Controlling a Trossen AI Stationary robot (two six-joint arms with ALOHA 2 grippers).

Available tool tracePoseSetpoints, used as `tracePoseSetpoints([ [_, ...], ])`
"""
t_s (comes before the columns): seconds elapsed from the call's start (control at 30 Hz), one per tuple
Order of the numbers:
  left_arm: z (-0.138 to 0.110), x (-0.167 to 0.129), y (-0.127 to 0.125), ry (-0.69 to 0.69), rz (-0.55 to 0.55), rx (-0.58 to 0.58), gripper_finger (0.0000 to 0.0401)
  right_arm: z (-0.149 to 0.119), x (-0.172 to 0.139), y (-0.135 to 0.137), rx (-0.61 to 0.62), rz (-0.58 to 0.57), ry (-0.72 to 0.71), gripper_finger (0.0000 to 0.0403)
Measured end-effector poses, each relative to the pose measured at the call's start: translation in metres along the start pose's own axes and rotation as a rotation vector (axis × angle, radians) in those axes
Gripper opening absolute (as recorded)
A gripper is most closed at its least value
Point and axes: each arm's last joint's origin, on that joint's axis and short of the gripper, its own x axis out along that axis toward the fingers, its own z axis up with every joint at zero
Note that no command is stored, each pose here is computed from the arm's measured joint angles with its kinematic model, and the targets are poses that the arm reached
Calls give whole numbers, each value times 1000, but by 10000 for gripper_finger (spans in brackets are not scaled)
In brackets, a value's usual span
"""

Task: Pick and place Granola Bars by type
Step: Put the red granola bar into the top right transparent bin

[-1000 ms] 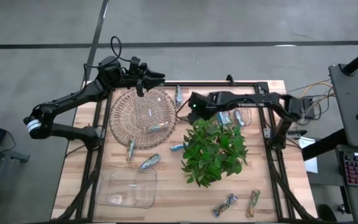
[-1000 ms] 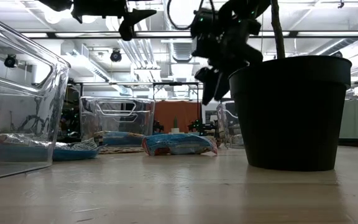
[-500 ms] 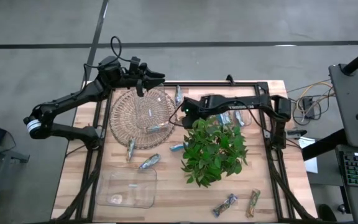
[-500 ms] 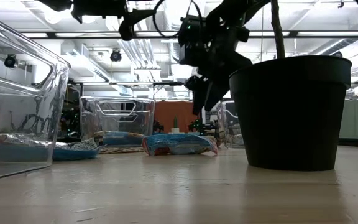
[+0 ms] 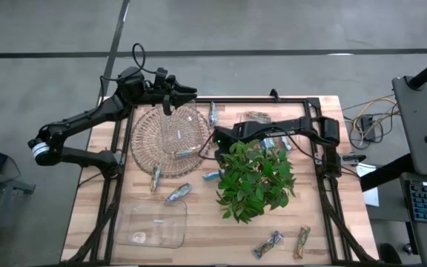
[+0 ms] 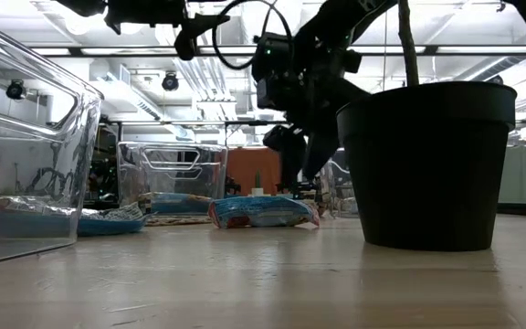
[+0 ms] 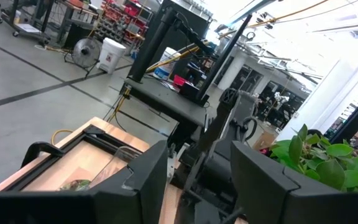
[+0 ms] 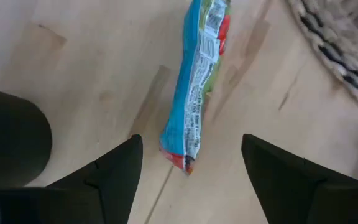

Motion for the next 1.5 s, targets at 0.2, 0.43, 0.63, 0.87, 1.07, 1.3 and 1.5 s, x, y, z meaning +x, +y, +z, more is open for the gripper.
tracePoseSetpoints([
  [0.2,0,0,0,1,0,0,158,0,14,1,-1,48,-1,255],
  [0.43,0,0,0,3,2,-2,158,2,15,1,-10,46,-19,242],
  [0.63,0,0,0,3,2,-2,158,0,24,0,19,59,1,235],
  [0.87,0,0,0,4,2,-3,158,-3,34,-2,46,68,26,237],
  [1.07,0,0,0,4,3,-3,158,-7,44,-5,71,77,49,221],
  [1.3,0,0,0,4,2,-3,158,-7,43,-5,60,76,51,145],
  [1.5,0,0,0,4,2,-3,158,-7,43,-5,63,77,53,46],
])
